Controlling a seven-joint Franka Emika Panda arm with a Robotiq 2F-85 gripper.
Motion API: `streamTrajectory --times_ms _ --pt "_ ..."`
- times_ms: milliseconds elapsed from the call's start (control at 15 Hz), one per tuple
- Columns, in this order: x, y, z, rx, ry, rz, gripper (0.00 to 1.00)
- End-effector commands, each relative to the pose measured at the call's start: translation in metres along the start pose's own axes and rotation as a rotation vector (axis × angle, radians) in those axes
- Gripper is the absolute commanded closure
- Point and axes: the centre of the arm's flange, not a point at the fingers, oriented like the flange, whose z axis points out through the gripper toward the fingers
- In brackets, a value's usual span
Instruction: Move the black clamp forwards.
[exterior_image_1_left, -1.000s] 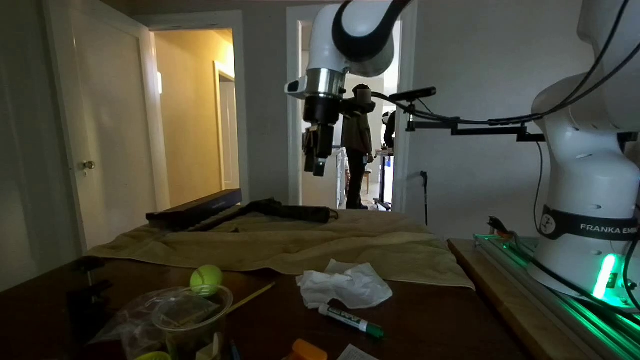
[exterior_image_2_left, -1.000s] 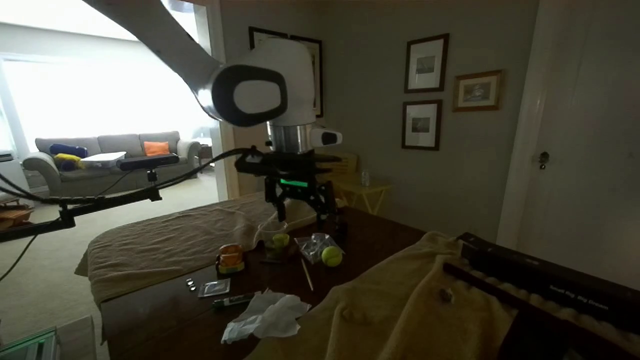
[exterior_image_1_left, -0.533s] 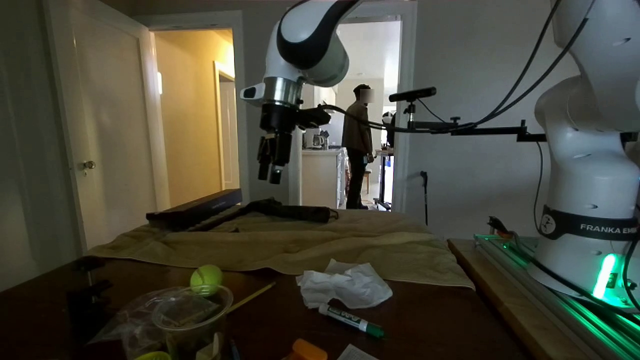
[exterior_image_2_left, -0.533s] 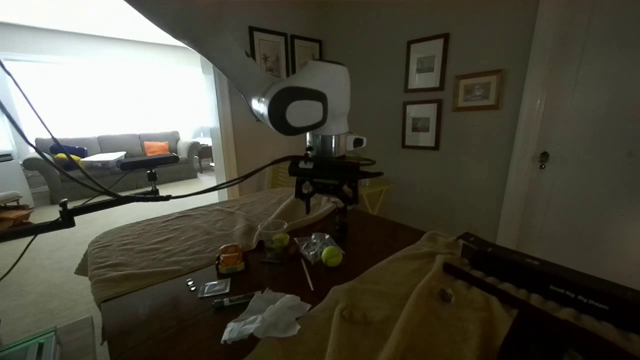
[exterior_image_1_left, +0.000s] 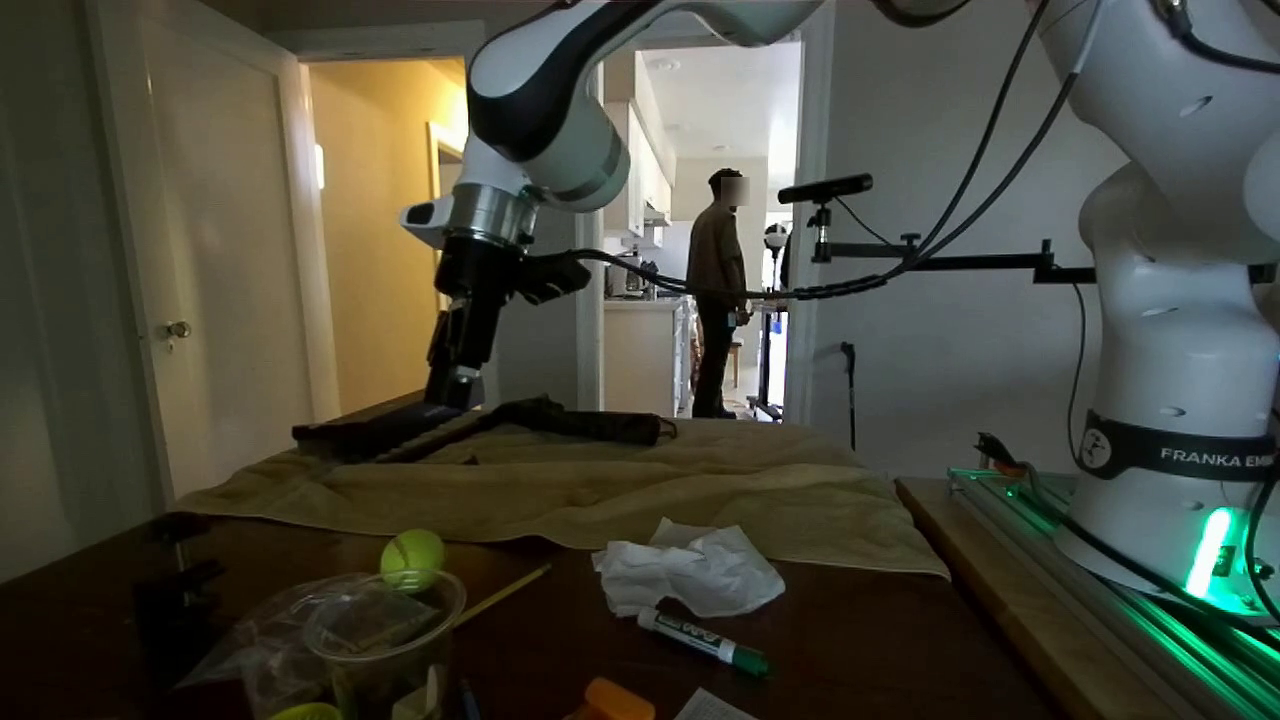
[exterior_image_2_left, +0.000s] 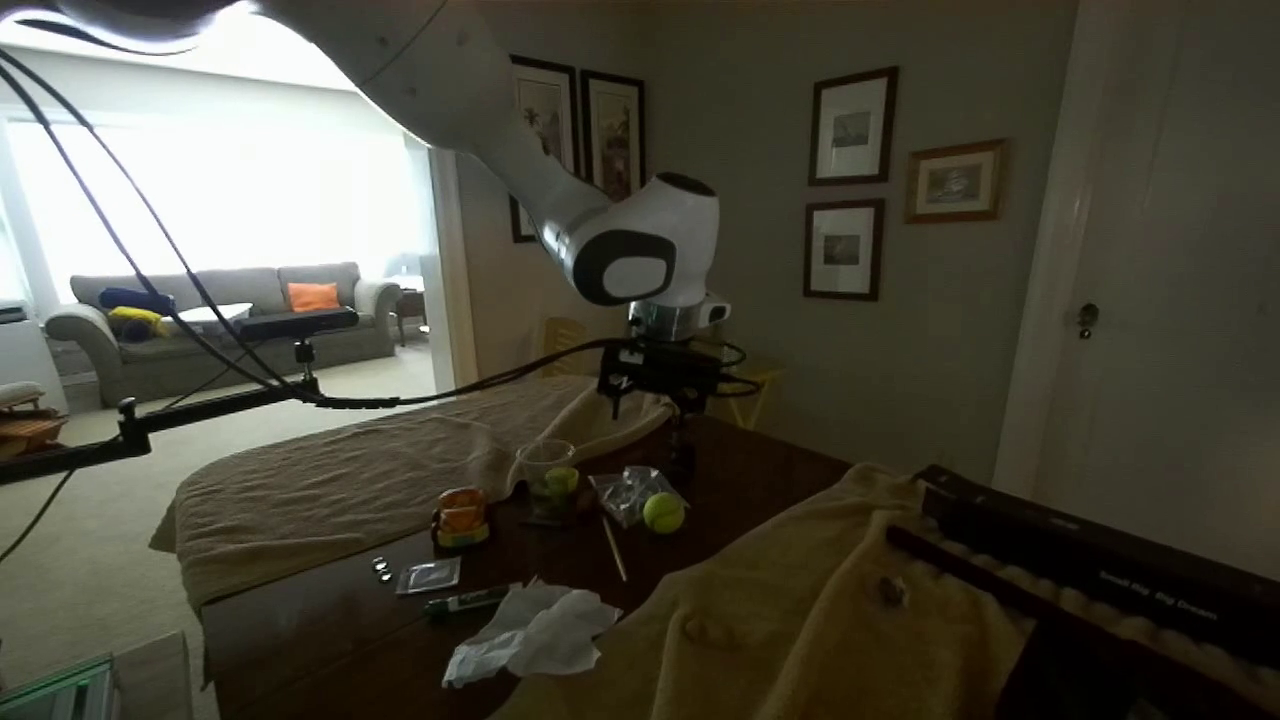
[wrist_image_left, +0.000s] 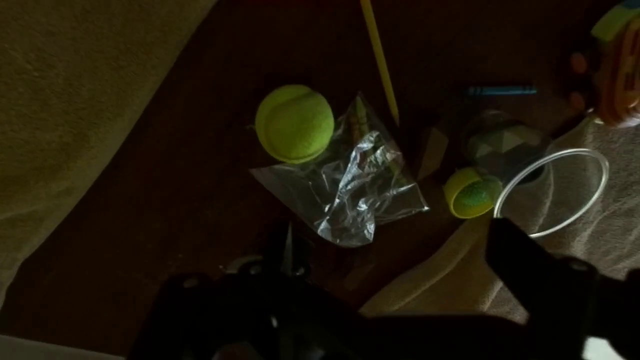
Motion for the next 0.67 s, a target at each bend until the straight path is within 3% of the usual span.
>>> streamTrajectory --times_ms 0,200,400,467,600 --pt "0.024 0.001 0.031 0.042 0.062 -0.078 0.0" --pt "0.034 -0.006 0.047 0.032 0.096 -0.16 0.0" --pt "0.042 -0.01 0.051 -0.028 0.148 -0.296 0.0" --pt "0.036 -0.017 0.049 -0.015 0.094 -0.219 0.0" --pt "0.04 -0.017 0.051 -0.029 0.112 -0.262 0.0"
